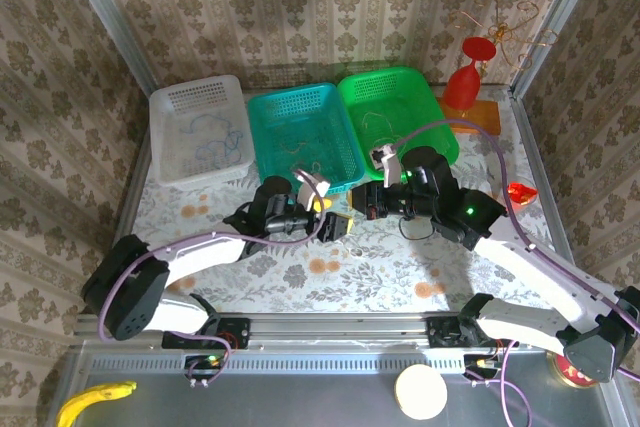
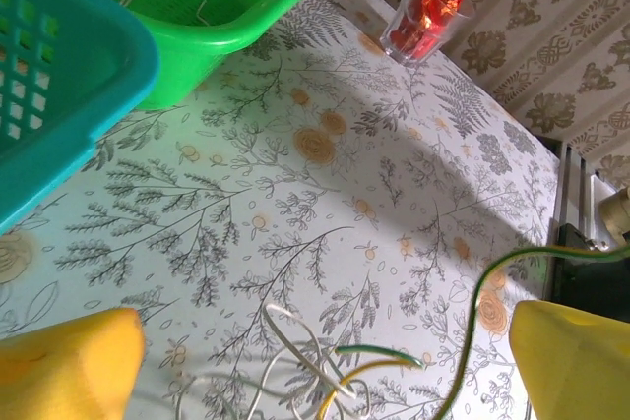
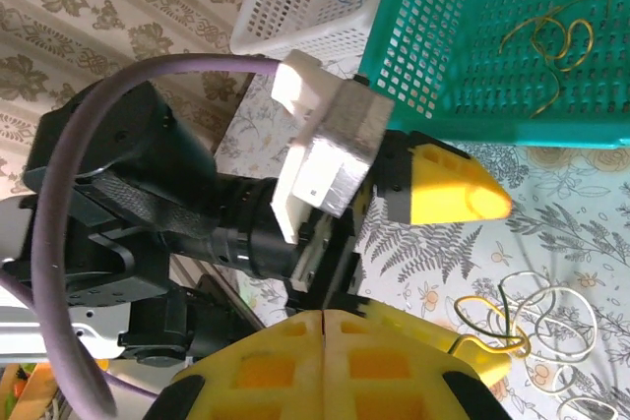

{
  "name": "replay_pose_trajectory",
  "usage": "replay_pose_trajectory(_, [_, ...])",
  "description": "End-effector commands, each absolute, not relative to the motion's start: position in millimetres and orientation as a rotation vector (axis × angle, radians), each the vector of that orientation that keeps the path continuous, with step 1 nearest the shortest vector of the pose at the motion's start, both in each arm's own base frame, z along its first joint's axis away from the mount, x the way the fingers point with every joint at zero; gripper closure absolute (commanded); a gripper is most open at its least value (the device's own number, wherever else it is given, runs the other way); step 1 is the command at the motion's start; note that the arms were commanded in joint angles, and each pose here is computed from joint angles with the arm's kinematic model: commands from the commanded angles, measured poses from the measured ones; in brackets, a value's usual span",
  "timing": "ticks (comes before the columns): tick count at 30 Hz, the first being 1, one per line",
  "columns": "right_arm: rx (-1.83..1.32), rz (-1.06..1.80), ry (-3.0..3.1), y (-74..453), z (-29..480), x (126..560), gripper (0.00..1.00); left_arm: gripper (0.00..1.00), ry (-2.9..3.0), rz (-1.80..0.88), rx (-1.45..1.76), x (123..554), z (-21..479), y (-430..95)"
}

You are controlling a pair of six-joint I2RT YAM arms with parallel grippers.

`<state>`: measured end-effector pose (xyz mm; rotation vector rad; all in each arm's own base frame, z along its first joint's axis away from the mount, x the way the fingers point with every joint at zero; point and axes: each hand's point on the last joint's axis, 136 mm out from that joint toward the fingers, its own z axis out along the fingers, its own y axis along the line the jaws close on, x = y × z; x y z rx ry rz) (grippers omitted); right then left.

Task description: Untangle the cables

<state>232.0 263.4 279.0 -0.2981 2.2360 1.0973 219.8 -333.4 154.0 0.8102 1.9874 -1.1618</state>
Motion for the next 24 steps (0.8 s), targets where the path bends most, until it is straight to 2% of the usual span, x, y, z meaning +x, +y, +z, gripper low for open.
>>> replay_pose_trajectory(1, [-0.297, 1.186, 2.146, 267, 311, 229, 1.0, 0.07, 1.855, -1.192, 0.844, 226, 183, -349])
replay_pose_trajectory(3, [-0.294, 1.205, 2.14, 269, 312, 228, 1.0, 0.1, 1.849, -1.196, 0.846, 228, 184, -353])
replay_pose_trajectory(6, [-0.292, 1.241, 2.123, 272, 318, 227, 1.0, 0.21, 1.847, -1.204, 0.855, 229, 182, -359])
replay_pose_trajectory(9, [-0.297, 1.269, 2.086, 273, 333, 226, 1.0, 0.37, 1.858, -1.212, 0.864, 229, 175, -362])
replay_pose_trajectory(13, [-0.319, 1.296, 2.012, 273, 365, 224, 1.0, 0.66, 1.896, -1.21, 0.857, 227, 157, -358])
replay_pose_trajectory(15, [-0.326, 1.319, 1.96, 271, 386, 224, 1.0, 0.75, 1.92, -1.203, 0.845, 226, 146, -355])
replay_pose_trajectory(24, [-0.315, 1.437, 1.71, 258, 482, 230, 1.0, 0.75, 2.012, -1.195, 0.775, 214, 107, -334])
